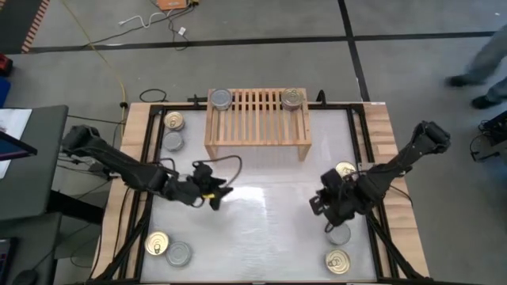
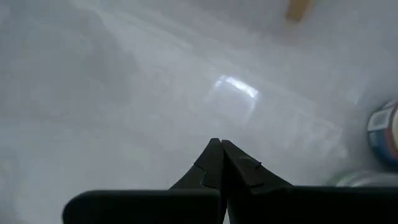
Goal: Stack canned seafood by type on shelf
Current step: Move the green tuna can to the center of the table
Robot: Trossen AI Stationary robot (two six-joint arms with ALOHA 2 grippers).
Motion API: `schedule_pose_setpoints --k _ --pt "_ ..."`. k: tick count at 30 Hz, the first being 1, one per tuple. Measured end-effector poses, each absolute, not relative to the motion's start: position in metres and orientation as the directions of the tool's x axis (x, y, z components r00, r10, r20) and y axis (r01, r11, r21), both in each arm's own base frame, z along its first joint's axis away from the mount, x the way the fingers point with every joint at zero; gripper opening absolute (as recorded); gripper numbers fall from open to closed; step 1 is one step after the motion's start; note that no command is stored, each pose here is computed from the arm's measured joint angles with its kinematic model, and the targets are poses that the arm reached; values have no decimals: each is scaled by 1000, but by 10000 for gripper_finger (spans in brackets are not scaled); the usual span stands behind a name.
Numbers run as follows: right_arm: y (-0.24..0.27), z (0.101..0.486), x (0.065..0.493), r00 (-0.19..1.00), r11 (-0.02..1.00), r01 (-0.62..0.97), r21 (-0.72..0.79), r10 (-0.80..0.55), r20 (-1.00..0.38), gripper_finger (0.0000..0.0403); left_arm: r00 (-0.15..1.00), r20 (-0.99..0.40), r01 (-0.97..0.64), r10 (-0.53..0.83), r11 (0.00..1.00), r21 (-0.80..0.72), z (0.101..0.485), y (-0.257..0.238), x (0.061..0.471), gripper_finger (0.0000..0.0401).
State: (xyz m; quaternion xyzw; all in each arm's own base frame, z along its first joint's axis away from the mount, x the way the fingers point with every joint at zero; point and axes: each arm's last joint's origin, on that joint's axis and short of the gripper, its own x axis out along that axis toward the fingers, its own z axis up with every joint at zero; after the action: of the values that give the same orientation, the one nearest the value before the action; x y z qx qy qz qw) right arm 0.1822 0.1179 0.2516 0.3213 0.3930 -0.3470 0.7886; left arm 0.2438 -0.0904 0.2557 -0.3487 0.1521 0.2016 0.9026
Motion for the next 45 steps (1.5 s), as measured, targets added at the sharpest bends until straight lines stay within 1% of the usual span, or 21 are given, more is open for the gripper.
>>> schedule_pose_setpoints --k 8,12,16,20,25,28,32,34,38,42,45 --pt "144 252 166 502 586 752 302 -212 -839 24 856 -465 -472 225 708 -526 262 -129 288 224" --pt "159 253 161 514 605 706 368 -79 -854 22 849 -482 -475 215 710 -520 264 -145 304 224" --pt "176 254 152 485 626 659 416 69 -872 22 850 -486 -470 203 709 -526 265 -156 314 224" --pt "188 254 138 454 615 662 429 127 -882 21 849 -490 -477 198 687 -549 262 -163 321 224" --pt "201 244 127 414 595 701 393 109 -904 21 843 -499 -487 199 676 -553 253 -170 338 224" --pt "208 233 126 379 589 727 352 82 -922 21 852 -496 -468 169 671 -574 251 -172 351 224" --pt "216 215 131 321 588 760 278 32 -946 21 852 -503 -452 144 687 -569 248 -173 365 224" --pt "219 205 136 286 585 775 239 13 -958 21 852 -505 -451 139 684 -574 248 -173 368 224" --pt "224 186 146 224 573 802 168 -27 -974 21 838 -540 -450 77 658 -604 247 -168 369 224" --pt "227 172 161 221 568 807 159 -40 -975 21 813 -580 -483 57 622 -616 243 -167 368 224" --pt "228 165 177 261 584 785 207 -8 -965 21 770 -637 -541 42 573 -616 238 -166 363 224"
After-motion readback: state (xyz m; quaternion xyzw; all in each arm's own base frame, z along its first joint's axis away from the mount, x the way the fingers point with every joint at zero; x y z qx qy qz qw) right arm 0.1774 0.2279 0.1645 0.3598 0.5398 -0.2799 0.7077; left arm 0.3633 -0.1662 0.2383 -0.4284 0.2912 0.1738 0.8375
